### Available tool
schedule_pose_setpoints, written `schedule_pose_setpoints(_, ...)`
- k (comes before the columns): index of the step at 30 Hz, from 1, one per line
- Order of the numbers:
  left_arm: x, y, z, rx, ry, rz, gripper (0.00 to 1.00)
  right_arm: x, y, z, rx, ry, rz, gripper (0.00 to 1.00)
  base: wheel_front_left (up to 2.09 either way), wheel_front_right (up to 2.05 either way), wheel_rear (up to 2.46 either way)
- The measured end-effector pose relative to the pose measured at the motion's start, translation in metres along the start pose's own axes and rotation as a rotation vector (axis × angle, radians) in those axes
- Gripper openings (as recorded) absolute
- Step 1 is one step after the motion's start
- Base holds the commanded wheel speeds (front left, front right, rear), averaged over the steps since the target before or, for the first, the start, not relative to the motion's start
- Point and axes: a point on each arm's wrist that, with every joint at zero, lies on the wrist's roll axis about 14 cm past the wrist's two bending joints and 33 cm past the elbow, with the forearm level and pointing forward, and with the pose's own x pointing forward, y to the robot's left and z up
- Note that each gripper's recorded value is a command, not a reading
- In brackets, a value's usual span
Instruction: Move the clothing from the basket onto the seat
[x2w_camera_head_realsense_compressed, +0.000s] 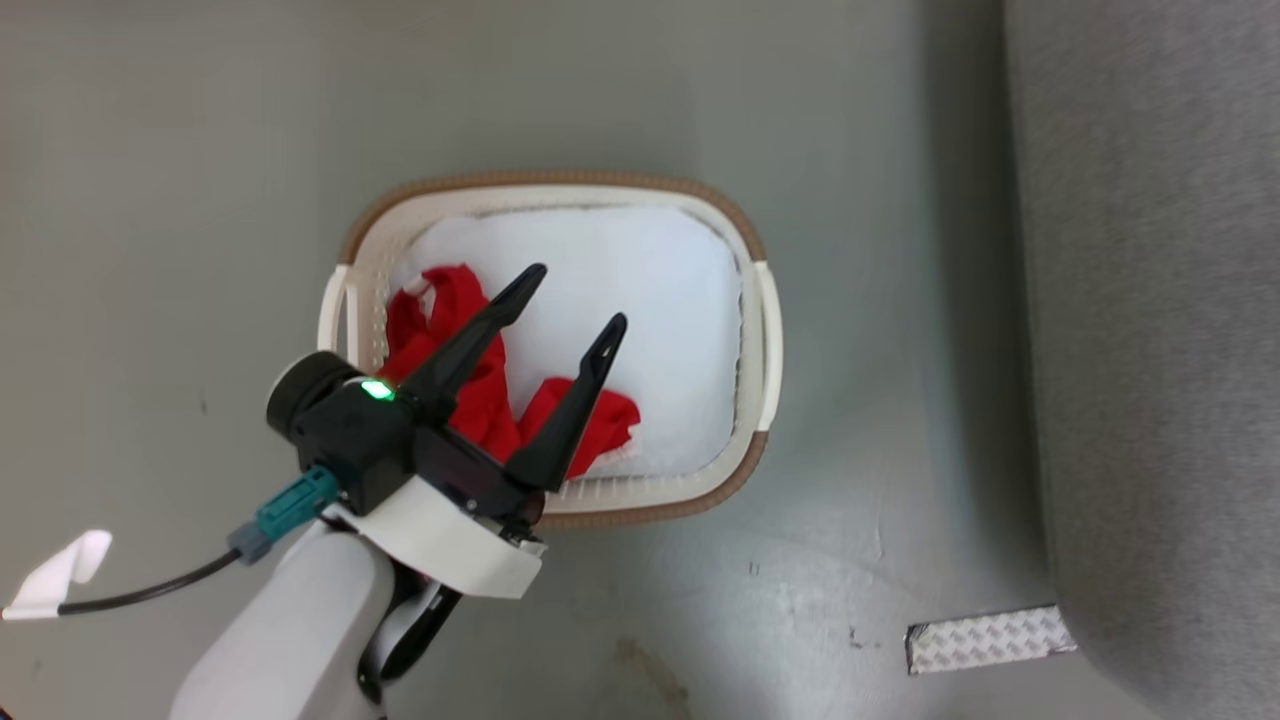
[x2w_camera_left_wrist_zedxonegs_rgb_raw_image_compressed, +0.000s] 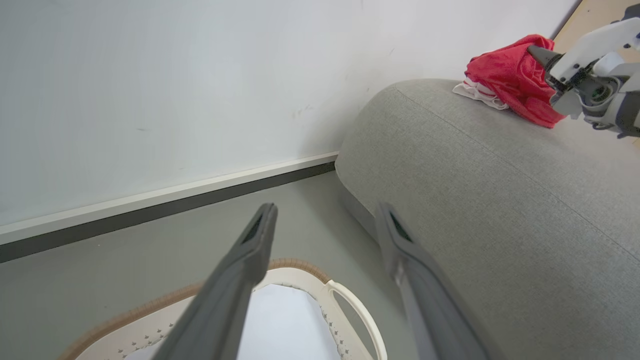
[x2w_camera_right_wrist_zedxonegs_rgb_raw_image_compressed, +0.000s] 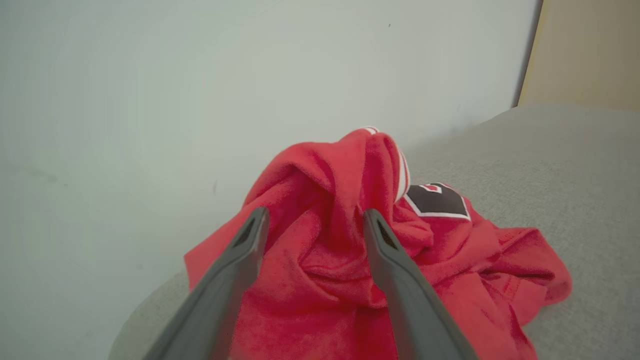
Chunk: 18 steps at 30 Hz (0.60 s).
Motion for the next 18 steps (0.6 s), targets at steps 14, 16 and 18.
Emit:
schedule_pose_setpoints(14,-0.049,-0.011,0.051,0.021,-0.055,0.151,1.0,-0.118,0.028,0.08,-0.089,-0.14,0.322,1.0,0.0,0.0,0.0)
schedule_pose_setpoints(16,-0.062,-0.011,0.062,0.022,-0.078,0.188,1.0,-0.141,0.028,0.089,-0.106,-0.154,0.362,1.0,0.0,0.0,0.0)
schedule_pose_setpoints(18,-0.076,-0.01,0.071,0.028,-0.096,0.232,1.0,-0.162,0.028,0.094,-0.112,-0.159,0.399,1.0,0.0,0.0,0.0)
